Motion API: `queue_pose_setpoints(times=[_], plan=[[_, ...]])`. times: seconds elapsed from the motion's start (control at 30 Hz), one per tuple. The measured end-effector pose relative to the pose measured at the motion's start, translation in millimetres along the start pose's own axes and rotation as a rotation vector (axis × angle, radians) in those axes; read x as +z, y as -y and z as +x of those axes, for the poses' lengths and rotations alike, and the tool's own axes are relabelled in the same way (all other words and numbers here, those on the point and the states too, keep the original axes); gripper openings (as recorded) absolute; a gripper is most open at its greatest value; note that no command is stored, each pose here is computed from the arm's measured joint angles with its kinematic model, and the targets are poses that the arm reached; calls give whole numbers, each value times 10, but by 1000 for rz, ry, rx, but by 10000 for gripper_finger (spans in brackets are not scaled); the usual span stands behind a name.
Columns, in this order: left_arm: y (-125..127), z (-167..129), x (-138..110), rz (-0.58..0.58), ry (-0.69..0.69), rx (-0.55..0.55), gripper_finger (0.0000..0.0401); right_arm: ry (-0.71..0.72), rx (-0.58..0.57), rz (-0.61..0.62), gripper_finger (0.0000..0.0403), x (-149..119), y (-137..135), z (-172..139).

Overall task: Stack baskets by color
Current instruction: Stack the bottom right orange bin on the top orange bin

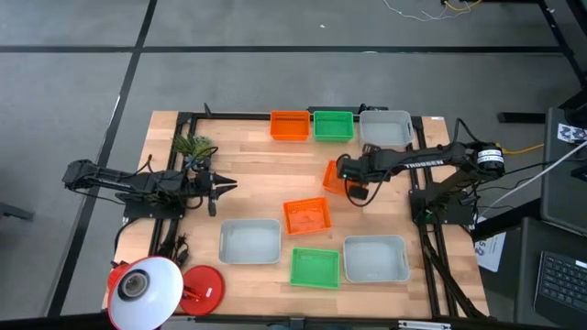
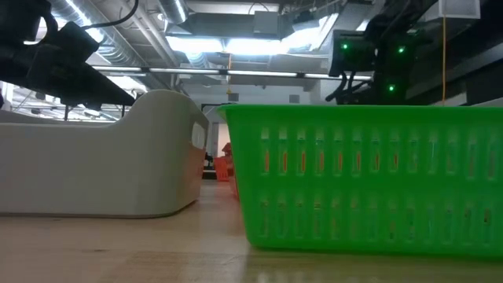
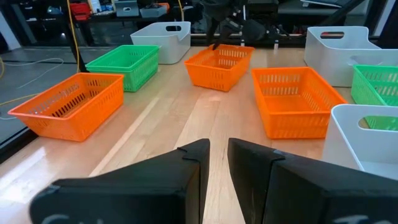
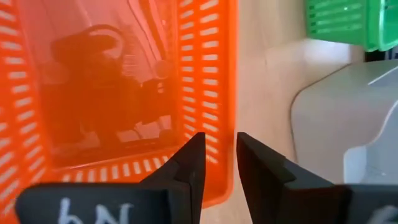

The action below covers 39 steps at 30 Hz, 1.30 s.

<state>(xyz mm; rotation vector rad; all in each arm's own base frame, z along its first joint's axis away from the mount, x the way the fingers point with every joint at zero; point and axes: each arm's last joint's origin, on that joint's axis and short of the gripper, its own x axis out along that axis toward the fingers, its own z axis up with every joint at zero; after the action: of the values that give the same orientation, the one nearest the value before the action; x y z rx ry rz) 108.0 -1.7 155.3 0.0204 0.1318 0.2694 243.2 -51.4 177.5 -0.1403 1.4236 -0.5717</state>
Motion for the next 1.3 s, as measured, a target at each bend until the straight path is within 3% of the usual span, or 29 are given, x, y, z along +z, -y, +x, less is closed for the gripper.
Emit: queue_pose_setpoints(times=[0.33,0.67,0.83,1.3], plan=[[0,0,0,0,0,0,51,11,127,8,91,55,-80,-121],[0,0,1,0,0,0,51,118,295,118,91,295,-167,-486],[0,0,1,0,0,0,51,108,379,100,91,259,-290,-505],[0,0,1,70,0,0,51,105,394,139,91,120,-514,-392]])
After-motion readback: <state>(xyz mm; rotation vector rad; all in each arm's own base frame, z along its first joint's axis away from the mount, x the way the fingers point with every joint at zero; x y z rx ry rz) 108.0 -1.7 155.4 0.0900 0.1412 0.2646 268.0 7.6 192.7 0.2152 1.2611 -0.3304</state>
